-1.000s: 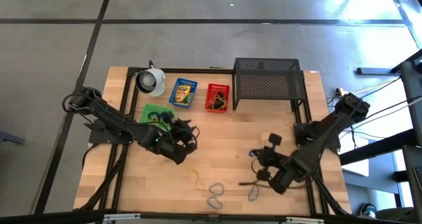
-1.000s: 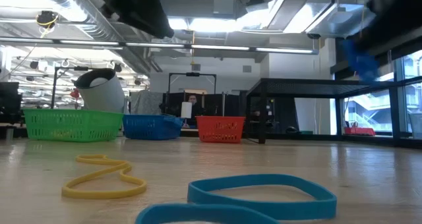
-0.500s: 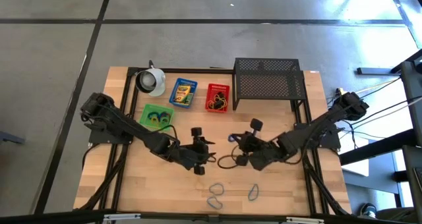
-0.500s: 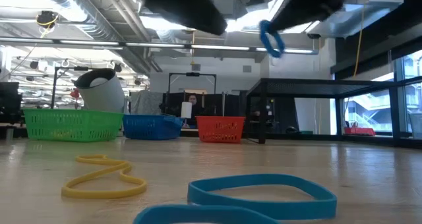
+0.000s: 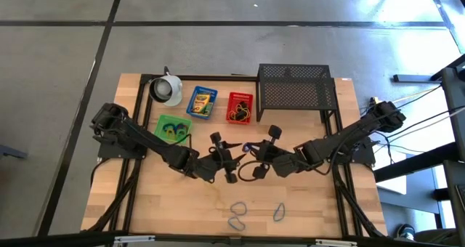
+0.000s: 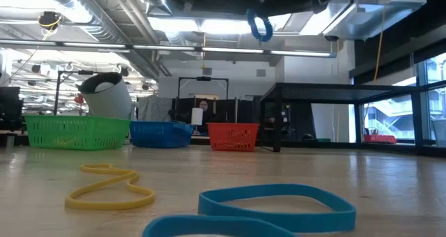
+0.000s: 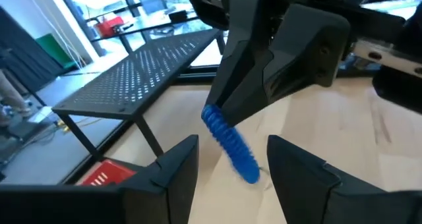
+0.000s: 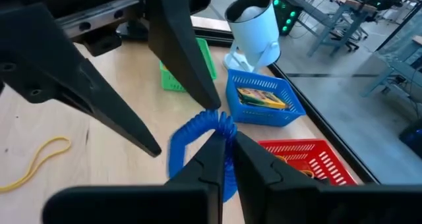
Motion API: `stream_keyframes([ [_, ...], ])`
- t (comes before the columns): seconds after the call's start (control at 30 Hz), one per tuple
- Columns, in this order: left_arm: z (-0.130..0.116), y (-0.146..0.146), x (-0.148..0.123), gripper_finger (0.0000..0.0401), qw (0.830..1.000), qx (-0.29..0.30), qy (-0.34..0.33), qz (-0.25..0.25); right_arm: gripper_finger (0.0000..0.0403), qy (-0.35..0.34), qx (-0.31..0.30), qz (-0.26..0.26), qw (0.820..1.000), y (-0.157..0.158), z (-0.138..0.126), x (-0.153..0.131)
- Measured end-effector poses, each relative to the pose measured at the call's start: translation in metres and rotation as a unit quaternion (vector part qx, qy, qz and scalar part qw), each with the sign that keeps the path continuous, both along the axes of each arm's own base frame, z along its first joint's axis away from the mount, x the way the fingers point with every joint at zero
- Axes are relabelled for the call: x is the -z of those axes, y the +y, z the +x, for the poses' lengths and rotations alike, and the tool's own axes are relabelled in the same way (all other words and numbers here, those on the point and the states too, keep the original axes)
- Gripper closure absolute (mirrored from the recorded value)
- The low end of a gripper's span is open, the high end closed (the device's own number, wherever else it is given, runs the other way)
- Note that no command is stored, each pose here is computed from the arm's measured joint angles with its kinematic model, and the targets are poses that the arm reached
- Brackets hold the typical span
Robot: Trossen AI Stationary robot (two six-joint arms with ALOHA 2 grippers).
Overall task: Pick & Place Office Desk Supplies
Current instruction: Put the blue spring keychain into the green bin
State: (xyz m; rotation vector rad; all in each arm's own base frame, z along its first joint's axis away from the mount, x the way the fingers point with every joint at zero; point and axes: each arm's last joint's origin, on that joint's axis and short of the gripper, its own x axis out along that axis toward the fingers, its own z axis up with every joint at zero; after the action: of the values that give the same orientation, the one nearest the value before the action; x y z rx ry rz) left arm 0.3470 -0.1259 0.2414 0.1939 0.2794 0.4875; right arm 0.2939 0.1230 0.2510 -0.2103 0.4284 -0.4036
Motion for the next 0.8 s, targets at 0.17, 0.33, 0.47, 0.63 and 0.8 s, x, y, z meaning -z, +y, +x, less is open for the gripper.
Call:
stream_keyframes([
  [0.17, 0.002, 0.004, 0.0, 0.0226, 0.999, -0.009, -0.02, -0.038, 0.0378, 0.0, 0.0, 0.0, 1.0, 0.0, 0.0, 0.0],
  [0.33, 0.006, 0.009, 0.002, 0.0229, 0.995, 0.027, -0.023, -0.09, 0.0378, -0.008, -0.002, 0.003, 1.0, 0.0, 0.001, -0.001],
  [0.47, 0.008, 0.013, 0.002, 0.0245, 0.994, 0.032, -0.024, -0.101, 0.0378, -0.008, -0.003, 0.002, 1.0, 0.0, 0.001, -0.002],
  [0.63, 0.008, 0.014, 0.002, 0.0293, 0.995, 0.025, -0.025, -0.098, 0.0378, -0.007, -0.003, 0.002, 1.0, 0.0, 0.001, -0.001],
  [0.8, 0.007, 0.014, 0.003, 0.0364, 0.995, 0.026, -0.018, -0.095, 0.0378, -0.006, -0.009, 0.005, 1.0, 0.001, 0.001, -0.001],
])
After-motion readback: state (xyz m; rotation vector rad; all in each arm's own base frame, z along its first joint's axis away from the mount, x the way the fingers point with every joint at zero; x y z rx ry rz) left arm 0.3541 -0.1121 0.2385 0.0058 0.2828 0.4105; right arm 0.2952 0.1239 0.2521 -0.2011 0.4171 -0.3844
